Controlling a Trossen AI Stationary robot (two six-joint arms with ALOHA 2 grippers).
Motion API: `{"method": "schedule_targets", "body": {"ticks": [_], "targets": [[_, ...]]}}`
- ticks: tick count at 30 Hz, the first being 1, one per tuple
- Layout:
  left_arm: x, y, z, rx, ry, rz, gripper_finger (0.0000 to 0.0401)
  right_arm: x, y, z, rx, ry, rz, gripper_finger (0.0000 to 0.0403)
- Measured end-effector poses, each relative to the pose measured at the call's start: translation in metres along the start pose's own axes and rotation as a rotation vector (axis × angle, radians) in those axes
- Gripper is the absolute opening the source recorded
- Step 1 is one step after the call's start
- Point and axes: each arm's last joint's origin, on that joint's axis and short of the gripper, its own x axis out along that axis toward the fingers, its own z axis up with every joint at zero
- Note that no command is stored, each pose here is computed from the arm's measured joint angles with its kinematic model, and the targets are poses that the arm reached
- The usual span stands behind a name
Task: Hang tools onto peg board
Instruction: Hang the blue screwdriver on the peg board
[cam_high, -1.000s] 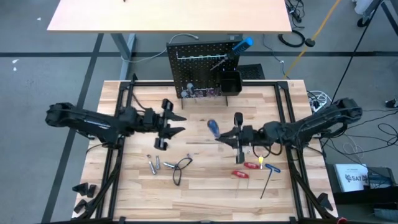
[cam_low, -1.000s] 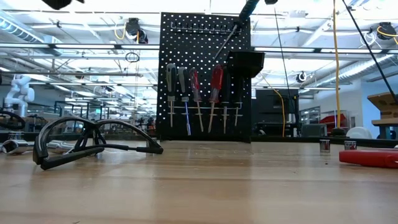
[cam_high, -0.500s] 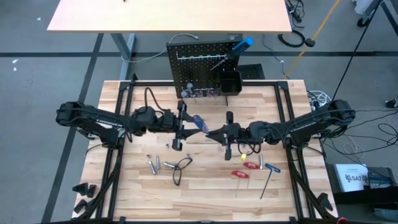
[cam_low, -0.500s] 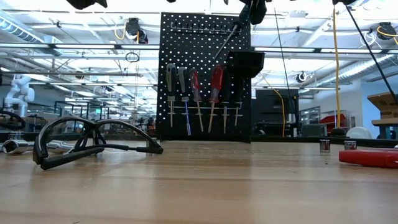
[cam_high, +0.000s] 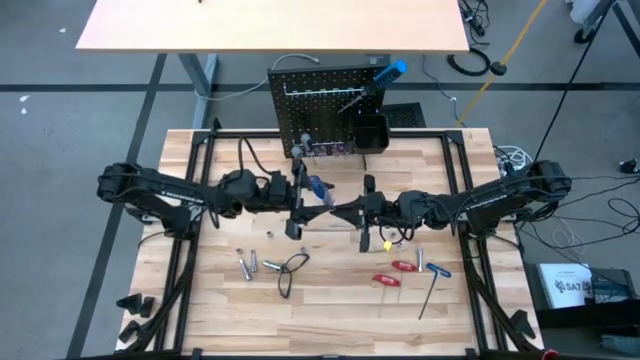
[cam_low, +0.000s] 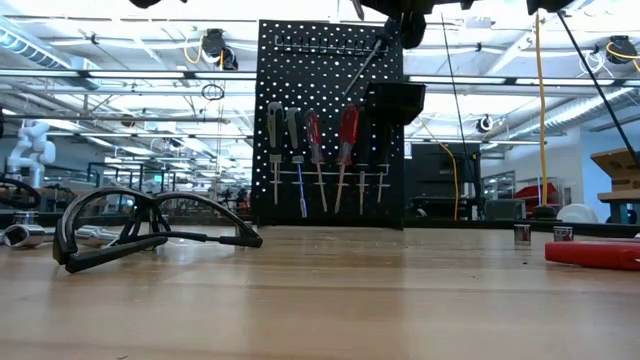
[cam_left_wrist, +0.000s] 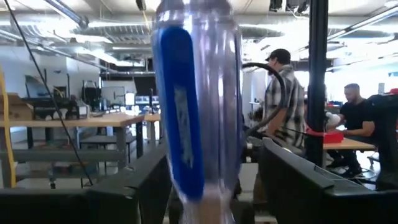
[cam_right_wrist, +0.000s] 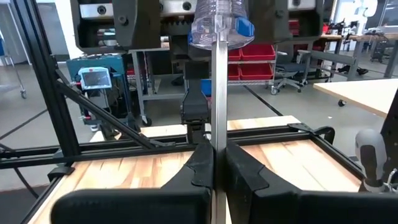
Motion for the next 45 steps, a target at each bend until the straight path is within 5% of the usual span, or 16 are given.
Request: {"method": "schedule_targets", "body": {"ticks": [9,18,25,37,45], "targets": [[0.005,0.000,0.000,0.005,0.015,-0.020,0.0214,-0.001,0.002,-0.003,0.004,0.024,0.002,0.0007],[0.005,-0.001,-0.003,0.014,0.040,-0.024,0.0109,-0.001,0.002,-0.004,-0.007,0.044,0.004,0.0007],[0.005,-0.001,-0.003,0.048,0.046,-0.019,0.0108,-0.001,0.002,-0.005,-0.024,0.048,0.004,0.0011],[-0.010,0.004,0.014,-0.006,0.151,0.118,0.0108,-0.017,-0.009,0.025,0.048,-0.060,-0.020,0.0207],[-0.011,0.016,0.010,-0.139,0.172,0.155,0.0108,0.000,-0.011,0.036,0.055,0.103,-0.061,0.0232]]}}
